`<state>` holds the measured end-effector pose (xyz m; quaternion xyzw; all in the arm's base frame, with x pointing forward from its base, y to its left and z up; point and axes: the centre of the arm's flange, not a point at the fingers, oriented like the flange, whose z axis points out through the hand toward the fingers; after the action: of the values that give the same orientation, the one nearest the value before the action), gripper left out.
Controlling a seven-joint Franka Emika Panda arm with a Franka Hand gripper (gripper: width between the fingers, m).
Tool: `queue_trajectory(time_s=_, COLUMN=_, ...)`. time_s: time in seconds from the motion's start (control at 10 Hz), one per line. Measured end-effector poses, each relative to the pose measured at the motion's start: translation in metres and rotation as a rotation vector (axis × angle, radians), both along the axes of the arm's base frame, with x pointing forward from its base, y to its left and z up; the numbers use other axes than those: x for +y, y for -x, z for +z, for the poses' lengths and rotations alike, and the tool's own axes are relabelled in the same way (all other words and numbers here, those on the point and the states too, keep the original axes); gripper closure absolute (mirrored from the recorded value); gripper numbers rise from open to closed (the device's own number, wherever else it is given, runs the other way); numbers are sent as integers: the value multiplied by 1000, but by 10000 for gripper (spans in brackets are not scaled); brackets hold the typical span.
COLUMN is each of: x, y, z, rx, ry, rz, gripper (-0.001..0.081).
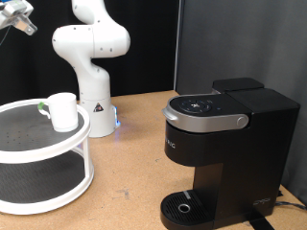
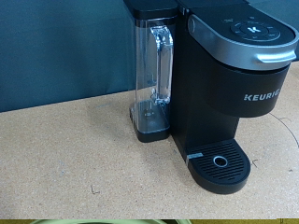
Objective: Make a cup of coffee with the keurig machine
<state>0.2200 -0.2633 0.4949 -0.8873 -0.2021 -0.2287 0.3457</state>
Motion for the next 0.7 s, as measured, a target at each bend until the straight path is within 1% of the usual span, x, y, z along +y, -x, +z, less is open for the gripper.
queue_trajectory(time_s=0.3, x=3, y=-3, z=-13, rx=-7, ry=9, rz=0, gripper=805)
queue_trajectory(time_s=0.7, x=6, y=-2, z=-40, rx=-30, ry=23, rz=25, gripper=805)
